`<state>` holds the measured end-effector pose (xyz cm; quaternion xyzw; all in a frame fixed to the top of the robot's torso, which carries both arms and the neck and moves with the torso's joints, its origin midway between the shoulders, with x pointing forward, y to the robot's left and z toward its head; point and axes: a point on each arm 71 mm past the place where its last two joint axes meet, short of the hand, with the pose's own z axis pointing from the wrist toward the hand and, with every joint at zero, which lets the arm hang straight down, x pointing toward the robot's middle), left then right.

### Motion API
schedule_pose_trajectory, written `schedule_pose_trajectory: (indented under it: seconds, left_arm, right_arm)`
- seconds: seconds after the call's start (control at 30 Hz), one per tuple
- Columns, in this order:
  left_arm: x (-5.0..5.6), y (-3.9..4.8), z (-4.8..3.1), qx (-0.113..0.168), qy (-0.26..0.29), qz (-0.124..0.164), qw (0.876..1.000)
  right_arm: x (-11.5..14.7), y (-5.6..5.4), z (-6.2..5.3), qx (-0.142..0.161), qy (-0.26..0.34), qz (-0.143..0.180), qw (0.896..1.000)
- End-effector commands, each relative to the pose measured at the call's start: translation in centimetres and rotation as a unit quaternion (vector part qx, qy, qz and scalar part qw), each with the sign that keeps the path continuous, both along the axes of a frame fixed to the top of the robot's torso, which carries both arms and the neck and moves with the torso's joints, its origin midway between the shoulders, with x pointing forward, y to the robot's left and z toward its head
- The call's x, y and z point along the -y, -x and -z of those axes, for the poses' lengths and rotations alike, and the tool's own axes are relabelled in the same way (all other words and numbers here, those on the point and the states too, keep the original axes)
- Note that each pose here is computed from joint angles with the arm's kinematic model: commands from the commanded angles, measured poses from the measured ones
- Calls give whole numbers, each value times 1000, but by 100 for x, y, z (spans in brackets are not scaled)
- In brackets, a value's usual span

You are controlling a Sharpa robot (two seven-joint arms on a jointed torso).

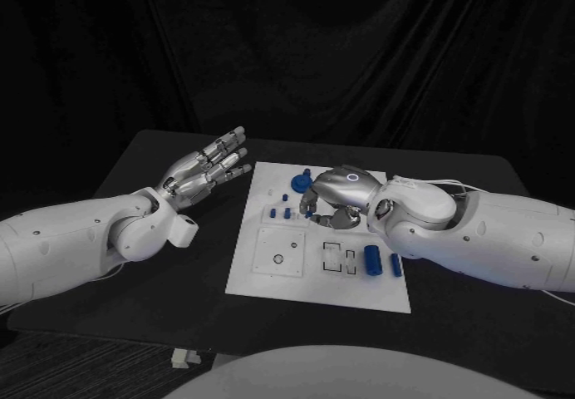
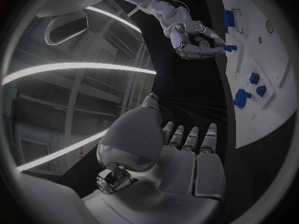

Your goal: Assemble the parts on the task board

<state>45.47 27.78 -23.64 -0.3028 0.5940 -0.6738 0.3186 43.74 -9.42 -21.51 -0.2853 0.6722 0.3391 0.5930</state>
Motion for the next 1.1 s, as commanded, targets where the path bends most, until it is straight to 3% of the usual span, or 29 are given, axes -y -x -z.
schedule_pose_trajectory:
  seconds: [0.03, 0.5, 1.1]
  left_arm:
    - [-3, 18, -113, 64, 55, -4, 996]
    - [-4, 29, -104, 62, 56, -1, 997]
    - [9, 40, -71, 57, 54, -2, 997]
  right_arm:
    - [-51, 9, 66, -8, 6, -2, 1000]
    - [-191, 20, 227, -28, 21, -7, 999]
    - [-258, 112, 368, -49, 26, -12, 998]
